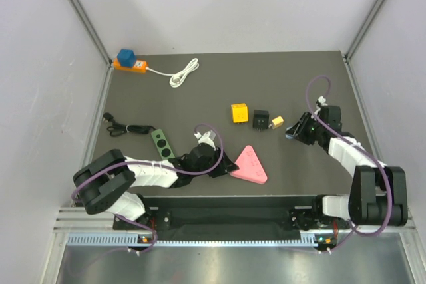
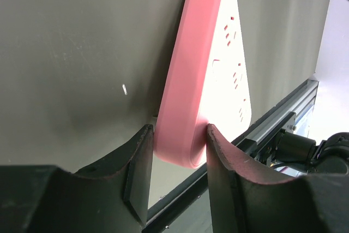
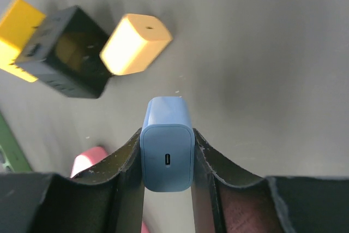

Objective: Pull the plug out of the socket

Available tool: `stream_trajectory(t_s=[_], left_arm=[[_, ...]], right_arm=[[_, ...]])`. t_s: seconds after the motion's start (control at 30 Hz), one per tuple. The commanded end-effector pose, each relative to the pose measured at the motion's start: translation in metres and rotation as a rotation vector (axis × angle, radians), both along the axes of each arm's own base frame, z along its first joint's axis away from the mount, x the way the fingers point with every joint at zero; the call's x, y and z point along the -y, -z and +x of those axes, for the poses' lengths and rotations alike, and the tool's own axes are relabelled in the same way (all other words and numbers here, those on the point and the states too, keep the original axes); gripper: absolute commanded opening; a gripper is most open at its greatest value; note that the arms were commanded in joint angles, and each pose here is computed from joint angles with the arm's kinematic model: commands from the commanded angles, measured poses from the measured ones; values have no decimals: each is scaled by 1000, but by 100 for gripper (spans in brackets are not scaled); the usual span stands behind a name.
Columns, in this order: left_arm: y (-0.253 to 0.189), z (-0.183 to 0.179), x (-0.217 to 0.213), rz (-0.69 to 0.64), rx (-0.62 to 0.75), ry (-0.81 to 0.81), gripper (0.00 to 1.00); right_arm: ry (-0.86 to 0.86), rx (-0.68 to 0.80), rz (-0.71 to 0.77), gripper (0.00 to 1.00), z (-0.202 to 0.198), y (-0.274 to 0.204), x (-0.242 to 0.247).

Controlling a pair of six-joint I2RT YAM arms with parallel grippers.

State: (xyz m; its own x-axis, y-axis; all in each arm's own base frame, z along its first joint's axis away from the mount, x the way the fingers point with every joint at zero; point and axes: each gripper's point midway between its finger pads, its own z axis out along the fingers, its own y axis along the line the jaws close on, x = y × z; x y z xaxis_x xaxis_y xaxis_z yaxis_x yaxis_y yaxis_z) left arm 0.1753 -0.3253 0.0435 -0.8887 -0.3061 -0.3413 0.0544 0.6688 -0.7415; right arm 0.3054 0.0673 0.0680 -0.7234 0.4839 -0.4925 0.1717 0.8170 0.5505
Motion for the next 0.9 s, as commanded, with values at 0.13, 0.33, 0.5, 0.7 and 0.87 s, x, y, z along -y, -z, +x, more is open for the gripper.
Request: stream_trajectory(t_s=[0.13, 0.33, 0.5, 0.7, 0.87], left_arm=[[56, -34, -46, 252, -94, 56, 0], [52, -34, -47, 252, -83, 53, 0], [53, -35, -41, 245, -90, 64, 0], [52, -37, -29, 249, -88, 93, 0], [49, -34, -13, 255, -71, 126, 0]], right_arm=[[-18, 107, -67, 19, 44, -9, 17], [-16, 80, -156, 39, 54, 0, 32], [-10, 50, -177, 62, 59, -1, 38], [38, 25, -230, 67, 56, -10, 50], [91, 68, -270, 71, 39, -43, 57]])
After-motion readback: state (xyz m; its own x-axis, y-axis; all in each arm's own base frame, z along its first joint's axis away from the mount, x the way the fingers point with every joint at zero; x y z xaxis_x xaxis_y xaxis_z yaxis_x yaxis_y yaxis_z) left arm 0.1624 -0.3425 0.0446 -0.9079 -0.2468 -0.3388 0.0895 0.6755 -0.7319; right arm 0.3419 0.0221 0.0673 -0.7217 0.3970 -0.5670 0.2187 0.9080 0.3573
